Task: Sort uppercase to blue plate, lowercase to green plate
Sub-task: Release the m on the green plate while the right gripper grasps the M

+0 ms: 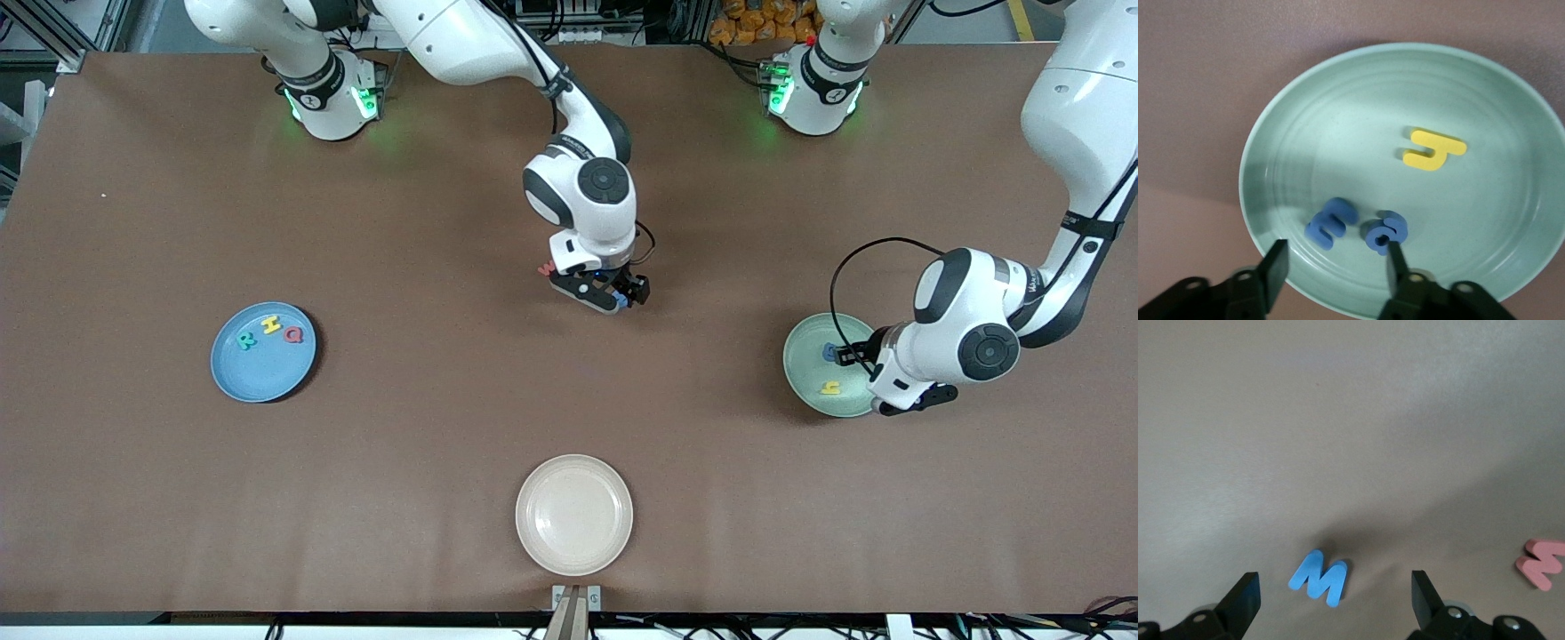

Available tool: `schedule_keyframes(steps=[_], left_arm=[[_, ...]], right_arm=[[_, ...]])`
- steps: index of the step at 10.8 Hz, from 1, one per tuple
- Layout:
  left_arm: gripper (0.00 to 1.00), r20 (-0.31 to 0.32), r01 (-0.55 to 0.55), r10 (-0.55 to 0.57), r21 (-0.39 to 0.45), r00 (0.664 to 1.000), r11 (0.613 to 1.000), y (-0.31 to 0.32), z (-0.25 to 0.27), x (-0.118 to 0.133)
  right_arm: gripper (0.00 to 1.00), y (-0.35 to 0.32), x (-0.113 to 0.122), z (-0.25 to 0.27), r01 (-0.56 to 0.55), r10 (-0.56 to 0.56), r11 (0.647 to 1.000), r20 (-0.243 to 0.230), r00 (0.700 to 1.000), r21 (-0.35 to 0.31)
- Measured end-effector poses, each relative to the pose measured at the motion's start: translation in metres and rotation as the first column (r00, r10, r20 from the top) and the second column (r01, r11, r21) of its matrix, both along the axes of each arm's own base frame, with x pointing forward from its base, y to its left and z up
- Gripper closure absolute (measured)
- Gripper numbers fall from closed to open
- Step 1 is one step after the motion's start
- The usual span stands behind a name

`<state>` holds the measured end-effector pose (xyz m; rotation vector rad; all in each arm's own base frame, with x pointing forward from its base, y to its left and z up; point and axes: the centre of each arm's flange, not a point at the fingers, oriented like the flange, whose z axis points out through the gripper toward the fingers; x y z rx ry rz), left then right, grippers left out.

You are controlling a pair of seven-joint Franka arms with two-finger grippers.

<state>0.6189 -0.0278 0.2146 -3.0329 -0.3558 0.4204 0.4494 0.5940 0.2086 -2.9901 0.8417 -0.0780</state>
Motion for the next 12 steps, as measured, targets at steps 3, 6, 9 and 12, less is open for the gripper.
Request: schedule_keyframes(steps=[3, 6, 9, 12], left_arm=[[0.0, 0.054, 0.0, 0.0, 0.005, 0.999, 1.0, -0.003, 0.027, 0.014], [0.0, 0.088, 0.034, -0.038, 0.041, 0.995, 0.999, -0.024, 0.085, 0.018], [0.0, 0.071, 0.072, -0.077, 0.068, 0.995, 0.995, -0.053, 0.142, 0.017], [0.0, 0.114, 0.106, -0.114, 0.075, 0.987, 0.991, -0.079, 0.183, 0.013]], right_arm=[[0.01, 0.014, 0.001, -0.007, 0.012, -0.012, 1.0, 0.005, 1.0, -0.014], [0.04, 0.015, 0.001, -0.016, 0.017, -0.017, 1.0, 0.003, 1.0, -0.021], [0.12, 0.02, -0.003, -0.024, 0.017, -0.017, 1.0, -0.001, 1.0, -0.023], [0.26, 0.023, -0.006, -0.025, 0.015, -0.016, 1.0, -0.005, 1.0, -0.019]])
